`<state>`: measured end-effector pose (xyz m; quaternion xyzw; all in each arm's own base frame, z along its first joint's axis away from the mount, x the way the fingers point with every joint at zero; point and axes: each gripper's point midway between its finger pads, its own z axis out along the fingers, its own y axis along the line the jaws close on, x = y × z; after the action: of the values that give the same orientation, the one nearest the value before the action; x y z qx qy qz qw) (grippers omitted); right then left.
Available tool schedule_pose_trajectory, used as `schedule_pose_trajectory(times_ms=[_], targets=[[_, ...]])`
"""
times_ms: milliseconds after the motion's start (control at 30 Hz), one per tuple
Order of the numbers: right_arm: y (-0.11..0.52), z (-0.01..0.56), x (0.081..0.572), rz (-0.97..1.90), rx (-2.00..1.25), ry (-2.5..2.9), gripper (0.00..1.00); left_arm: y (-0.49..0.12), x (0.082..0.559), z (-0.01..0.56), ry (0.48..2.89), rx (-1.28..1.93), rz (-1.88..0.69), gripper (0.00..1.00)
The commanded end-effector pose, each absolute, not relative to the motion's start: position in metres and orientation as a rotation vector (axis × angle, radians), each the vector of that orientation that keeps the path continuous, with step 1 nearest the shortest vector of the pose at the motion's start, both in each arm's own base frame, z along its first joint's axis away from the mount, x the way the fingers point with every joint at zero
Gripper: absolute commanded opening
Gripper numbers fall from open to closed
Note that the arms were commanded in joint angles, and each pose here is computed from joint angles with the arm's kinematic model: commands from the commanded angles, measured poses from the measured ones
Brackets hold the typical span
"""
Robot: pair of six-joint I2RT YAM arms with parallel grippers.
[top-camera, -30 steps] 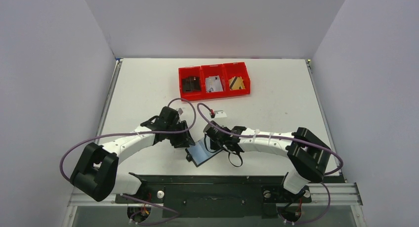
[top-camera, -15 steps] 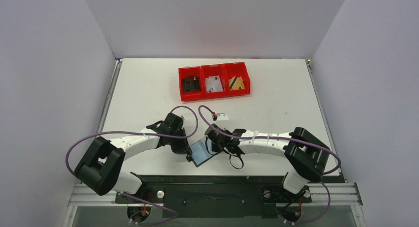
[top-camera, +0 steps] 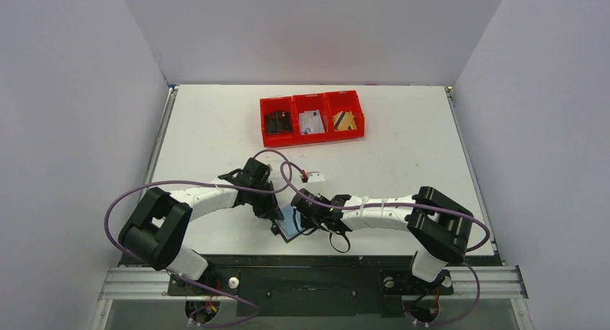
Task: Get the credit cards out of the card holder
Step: Remove the credit card from the card holder.
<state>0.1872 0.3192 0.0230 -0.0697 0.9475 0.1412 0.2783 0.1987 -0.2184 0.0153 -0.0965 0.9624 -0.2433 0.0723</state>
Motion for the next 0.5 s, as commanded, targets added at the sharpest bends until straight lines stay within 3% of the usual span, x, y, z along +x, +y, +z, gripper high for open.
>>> schedule_pose_trajectory(times_ms=[0,467], targets=[[0.339,0.026,0.187,0.453,-0.177,2.542,0.0,-0.205,0.216,0.001,2.863,-0.265,-0.593,0.0],[0.357,0.04,0.191,0.69,-0.125,2.496,0.0,-0.212,0.222,0.017,2.847,-0.179,-0.653,0.0]])
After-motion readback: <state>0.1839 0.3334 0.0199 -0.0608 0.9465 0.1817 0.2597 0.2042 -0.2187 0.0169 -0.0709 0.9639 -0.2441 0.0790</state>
